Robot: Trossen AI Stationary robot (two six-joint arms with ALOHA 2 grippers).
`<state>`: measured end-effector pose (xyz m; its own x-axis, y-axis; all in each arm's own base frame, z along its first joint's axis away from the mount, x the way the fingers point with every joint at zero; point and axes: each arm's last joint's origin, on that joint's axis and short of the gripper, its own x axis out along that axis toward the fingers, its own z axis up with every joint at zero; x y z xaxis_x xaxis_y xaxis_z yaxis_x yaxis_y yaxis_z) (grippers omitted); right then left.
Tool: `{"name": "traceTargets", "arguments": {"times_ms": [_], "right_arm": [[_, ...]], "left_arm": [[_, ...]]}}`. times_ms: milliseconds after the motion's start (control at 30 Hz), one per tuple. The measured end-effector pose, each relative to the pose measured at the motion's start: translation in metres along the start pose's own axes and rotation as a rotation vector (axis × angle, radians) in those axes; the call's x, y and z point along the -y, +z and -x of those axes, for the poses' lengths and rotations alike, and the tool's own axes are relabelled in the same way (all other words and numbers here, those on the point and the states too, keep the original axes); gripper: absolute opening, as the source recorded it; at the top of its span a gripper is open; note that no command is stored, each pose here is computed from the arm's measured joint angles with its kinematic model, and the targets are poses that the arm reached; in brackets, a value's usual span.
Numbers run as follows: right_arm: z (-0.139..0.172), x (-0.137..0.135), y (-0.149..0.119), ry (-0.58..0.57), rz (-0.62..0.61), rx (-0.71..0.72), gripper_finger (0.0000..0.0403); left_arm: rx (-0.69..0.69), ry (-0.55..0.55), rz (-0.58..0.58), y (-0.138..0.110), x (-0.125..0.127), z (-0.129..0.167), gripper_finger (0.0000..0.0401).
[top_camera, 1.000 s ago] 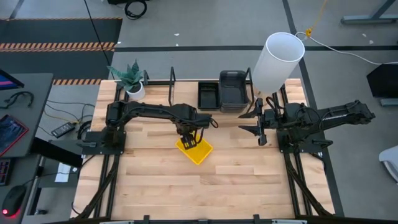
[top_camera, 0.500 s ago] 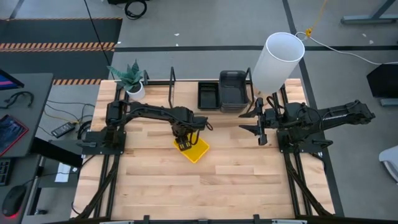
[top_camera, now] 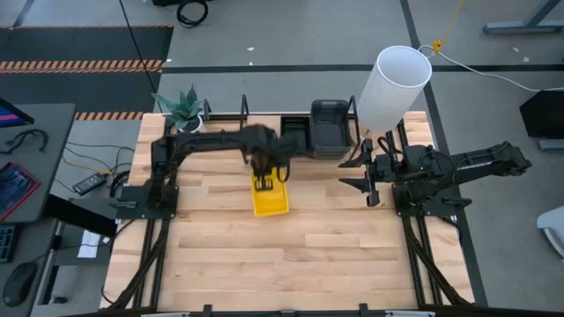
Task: Stack baskets on shelf by color
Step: Put the stacked yellow bins on the shelf
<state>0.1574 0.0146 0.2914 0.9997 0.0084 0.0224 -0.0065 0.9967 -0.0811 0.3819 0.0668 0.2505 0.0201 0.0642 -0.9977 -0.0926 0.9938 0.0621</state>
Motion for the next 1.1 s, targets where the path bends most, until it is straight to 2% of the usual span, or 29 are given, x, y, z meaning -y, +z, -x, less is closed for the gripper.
{"name": "traceTargets", "arguments": {"times_ms": [167,333,500,800,1100], "right_arm": [[0.000,0.000,0.000,0.000,-0.001,0.000,0.0185],[0.000,0.000,0.000,0.001,-0.032,0.000,0.0185],[0.000,-0.001,0.000,0.006,-0.088,-0.003,0.0185],[0.002,-0.003,0.002,0.022,-0.076,0.010,0.0185],[0.007,-0.001,0.008,0.013,-0.038,0.064,0.0185]], "left_arm": [[0.095,0.050,-0.083,0.004,-0.030,0.042,0.0020],[0.161,0.118,-0.119,0.001,-0.064,0.064,0.0020],[0.130,0.189,-0.136,-0.007,-0.094,0.063,0.0020],[0.131,0.253,-0.189,-0.016,-0.132,0.063,0.0020],[0.160,0.322,-0.241,-0.017,-0.155,0.062,0.0020]]}}
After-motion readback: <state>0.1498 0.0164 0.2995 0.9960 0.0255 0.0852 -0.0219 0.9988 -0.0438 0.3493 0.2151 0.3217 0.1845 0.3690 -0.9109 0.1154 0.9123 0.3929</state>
